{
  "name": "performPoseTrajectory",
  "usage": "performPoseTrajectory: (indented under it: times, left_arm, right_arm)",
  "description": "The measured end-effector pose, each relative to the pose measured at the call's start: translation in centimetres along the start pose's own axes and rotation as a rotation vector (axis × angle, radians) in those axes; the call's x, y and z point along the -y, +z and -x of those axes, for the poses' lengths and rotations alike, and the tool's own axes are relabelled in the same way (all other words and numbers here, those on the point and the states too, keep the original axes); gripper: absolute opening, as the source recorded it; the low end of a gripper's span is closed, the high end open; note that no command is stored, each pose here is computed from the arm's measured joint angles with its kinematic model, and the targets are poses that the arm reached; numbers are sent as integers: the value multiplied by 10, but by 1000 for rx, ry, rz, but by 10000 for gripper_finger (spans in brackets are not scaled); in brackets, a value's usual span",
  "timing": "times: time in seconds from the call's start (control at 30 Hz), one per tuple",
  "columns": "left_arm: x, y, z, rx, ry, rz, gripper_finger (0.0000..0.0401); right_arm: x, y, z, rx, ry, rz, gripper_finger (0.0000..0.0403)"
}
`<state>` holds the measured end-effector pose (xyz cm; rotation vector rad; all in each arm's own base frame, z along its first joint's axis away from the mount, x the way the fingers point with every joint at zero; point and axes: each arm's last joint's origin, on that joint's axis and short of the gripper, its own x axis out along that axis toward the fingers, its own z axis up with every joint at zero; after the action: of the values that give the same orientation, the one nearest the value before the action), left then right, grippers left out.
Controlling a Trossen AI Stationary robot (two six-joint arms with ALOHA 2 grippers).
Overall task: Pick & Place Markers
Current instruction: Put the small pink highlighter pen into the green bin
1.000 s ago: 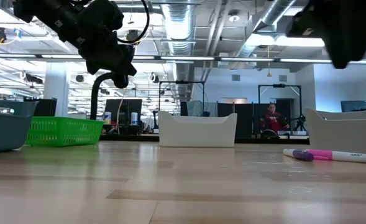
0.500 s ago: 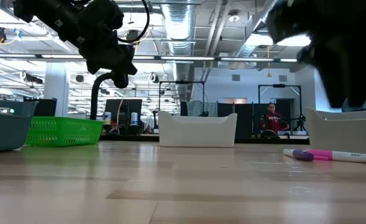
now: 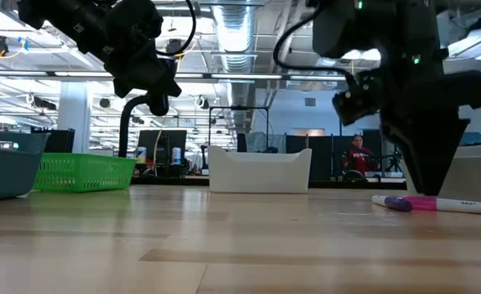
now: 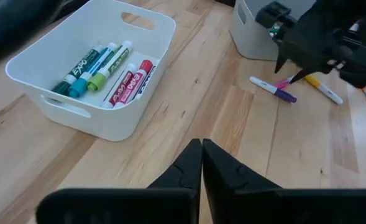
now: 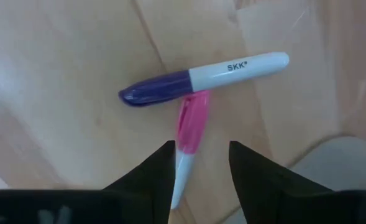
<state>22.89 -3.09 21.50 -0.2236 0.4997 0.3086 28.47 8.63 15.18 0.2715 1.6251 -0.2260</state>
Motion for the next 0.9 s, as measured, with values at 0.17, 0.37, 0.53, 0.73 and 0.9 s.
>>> performPoseTrajectory:
  times: [0.17, 0.37, 0.53, 0.73, 0.9]
  left_arm:
    - [0, 0, 0, 1, 0, 0, 10]
    - [0, 0, 0, 1, 0, 1, 8]
    - [0, 0, 0, 3, 0, 1, 6]
    - [0, 0, 0, 3, -1, 2, 8]
    - [0, 0, 0, 4, -1, 2, 6]
  right_arm:
    - [6, 1, -13, 32, 62, 35, 121]
    - [6, 2, -17, 52, 74, 70, 92]
    - [6, 3, -15, 41, 83, 68, 41]
    - [6, 4, -14, 40, 99, 85, 27]
    - [4, 8, -9, 38, 95, 91, 29]
